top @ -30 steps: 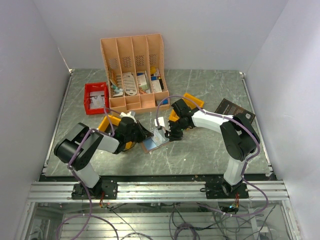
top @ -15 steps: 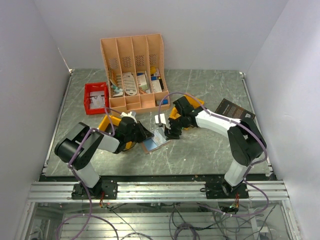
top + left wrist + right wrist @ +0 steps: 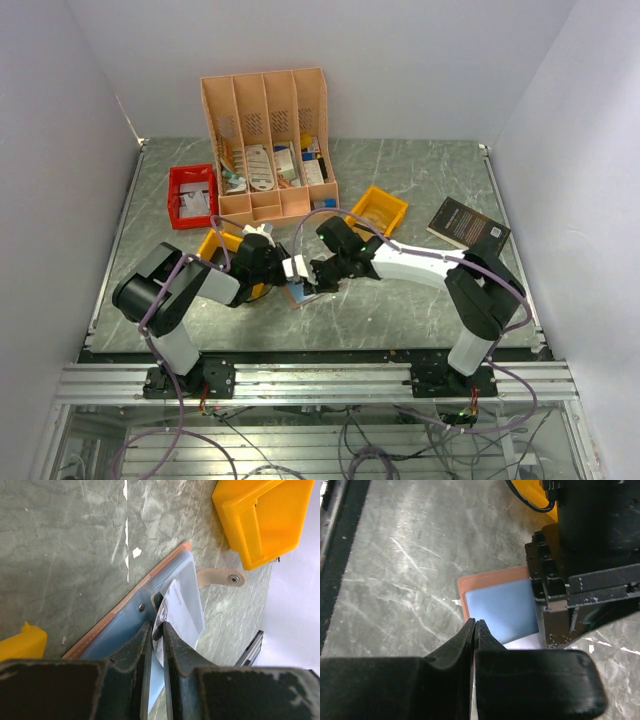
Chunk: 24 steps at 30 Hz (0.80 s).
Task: Put the credit cards into the card holder
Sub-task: Insert the credit card into the card holder.
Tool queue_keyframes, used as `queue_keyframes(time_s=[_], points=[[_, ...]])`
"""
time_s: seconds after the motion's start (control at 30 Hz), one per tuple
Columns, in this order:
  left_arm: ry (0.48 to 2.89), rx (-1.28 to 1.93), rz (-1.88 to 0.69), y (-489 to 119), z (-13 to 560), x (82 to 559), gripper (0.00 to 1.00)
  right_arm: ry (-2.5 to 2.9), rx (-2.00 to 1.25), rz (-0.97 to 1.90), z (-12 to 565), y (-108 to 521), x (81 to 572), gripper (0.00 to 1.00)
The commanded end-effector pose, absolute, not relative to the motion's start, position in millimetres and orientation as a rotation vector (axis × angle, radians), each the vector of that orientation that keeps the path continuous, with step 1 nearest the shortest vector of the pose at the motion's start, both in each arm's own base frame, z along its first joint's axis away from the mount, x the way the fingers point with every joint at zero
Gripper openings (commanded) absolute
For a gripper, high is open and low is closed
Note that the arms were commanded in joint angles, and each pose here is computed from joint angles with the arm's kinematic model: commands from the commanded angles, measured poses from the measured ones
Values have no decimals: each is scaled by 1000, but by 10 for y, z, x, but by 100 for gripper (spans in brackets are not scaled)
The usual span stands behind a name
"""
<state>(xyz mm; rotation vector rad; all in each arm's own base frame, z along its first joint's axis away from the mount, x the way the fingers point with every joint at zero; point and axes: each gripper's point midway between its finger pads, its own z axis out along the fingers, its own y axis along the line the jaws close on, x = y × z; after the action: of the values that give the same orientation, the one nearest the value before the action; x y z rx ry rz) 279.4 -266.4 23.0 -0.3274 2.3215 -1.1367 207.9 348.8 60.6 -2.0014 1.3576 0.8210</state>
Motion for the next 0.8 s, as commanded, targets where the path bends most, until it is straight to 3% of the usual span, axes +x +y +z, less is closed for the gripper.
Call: queue_keyframes(time_s=[0.0, 0.57, 0.77], points=[[2405, -332, -1105, -2597, 17, 2649, 23, 1432, -1947, 645, 422, 3582, 2265, 0], [2404, -339, -1126, -2605, -6, 2637, 27, 1507, -1965, 388, 125, 3490, 2446, 0], [2408, -339, -1123, -2606, -23, 2642, 34, 1509, -1969, 315, 146, 3426, 2531, 0]])
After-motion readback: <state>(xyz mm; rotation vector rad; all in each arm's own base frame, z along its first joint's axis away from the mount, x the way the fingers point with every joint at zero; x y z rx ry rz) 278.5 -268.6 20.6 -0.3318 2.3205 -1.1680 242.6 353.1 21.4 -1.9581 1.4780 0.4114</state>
